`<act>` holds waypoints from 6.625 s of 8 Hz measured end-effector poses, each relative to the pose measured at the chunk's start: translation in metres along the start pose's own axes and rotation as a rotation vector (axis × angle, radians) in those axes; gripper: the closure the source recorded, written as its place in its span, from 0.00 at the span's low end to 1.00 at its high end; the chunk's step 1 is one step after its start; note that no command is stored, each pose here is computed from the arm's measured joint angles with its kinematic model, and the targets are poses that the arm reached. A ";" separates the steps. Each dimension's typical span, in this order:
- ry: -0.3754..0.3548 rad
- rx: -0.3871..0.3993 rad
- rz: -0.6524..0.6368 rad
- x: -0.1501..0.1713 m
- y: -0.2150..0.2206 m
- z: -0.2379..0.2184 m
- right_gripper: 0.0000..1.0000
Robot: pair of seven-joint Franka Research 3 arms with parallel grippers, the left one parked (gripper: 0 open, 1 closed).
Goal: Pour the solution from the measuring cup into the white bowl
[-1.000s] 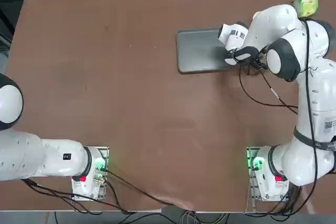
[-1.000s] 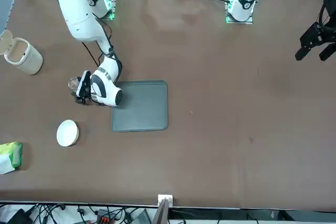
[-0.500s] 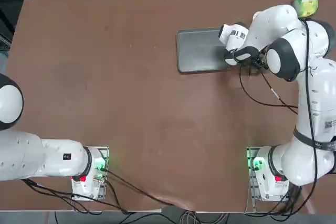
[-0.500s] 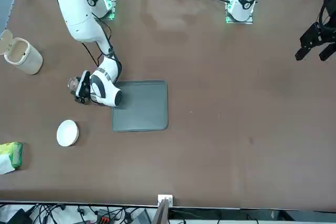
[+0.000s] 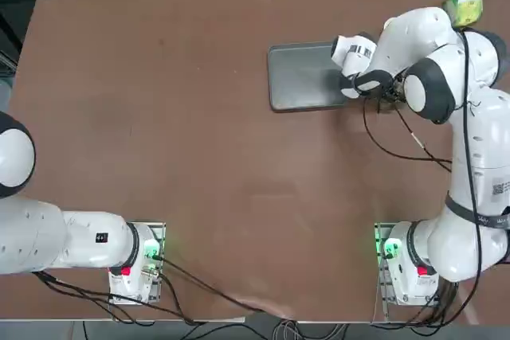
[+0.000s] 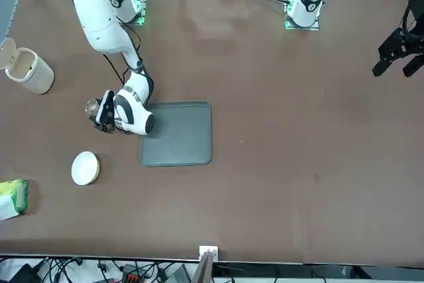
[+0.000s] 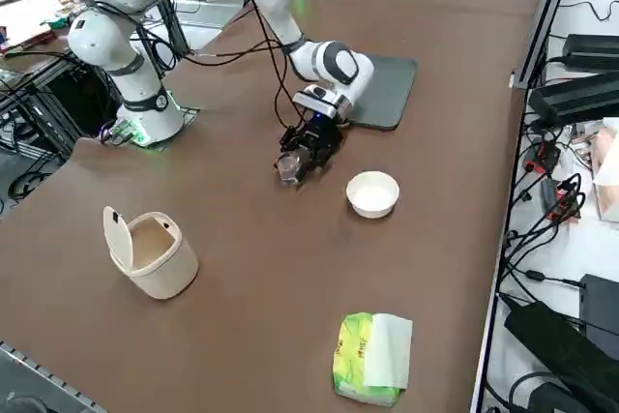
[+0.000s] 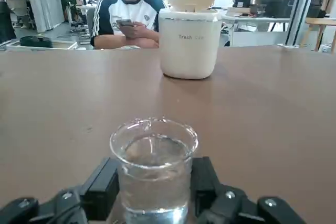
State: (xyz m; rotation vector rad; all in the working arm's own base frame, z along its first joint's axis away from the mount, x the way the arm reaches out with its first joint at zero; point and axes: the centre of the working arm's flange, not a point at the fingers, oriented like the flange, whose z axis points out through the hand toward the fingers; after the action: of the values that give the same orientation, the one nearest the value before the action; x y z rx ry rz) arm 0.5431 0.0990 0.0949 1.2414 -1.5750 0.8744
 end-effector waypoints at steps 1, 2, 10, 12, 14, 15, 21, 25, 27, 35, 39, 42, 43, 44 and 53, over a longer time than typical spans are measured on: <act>-0.008 0.016 -0.030 0.004 -0.003 -0.011 0.27; -0.024 0.038 -0.054 0.014 -0.008 -0.028 0.27; -0.136 0.227 -0.154 0.104 -0.069 -0.111 0.27; -0.160 0.275 -0.205 0.110 -0.087 -0.108 0.27; -0.200 0.314 -0.247 0.118 -0.111 -0.102 0.27; -0.218 0.331 -0.279 0.120 -0.121 -0.095 0.27; -0.493 0.300 -0.434 0.141 -0.153 -0.074 0.27; -0.698 0.235 -0.526 0.140 -0.153 -0.064 0.27; -0.777 0.228 -0.569 0.147 -0.158 -0.055 0.27; -1.216 0.230 -0.691 0.211 -0.190 0.012 0.27; -1.386 0.284 -0.747 0.220 -0.194 0.042 0.27; -1.508 0.352 -0.840 0.229 -0.192 0.074 0.27; -1.534 0.373 -0.845 0.233 -0.193 0.087 0.27; -1.561 0.385 -0.836 0.234 -0.193 0.096 0.27; -1.665 0.382 -0.721 0.246 -0.199 0.114 0.27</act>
State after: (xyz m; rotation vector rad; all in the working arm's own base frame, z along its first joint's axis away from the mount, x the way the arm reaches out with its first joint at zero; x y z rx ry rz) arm 0.6928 -0.1316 0.2889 2.9116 -1.7441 -0.6522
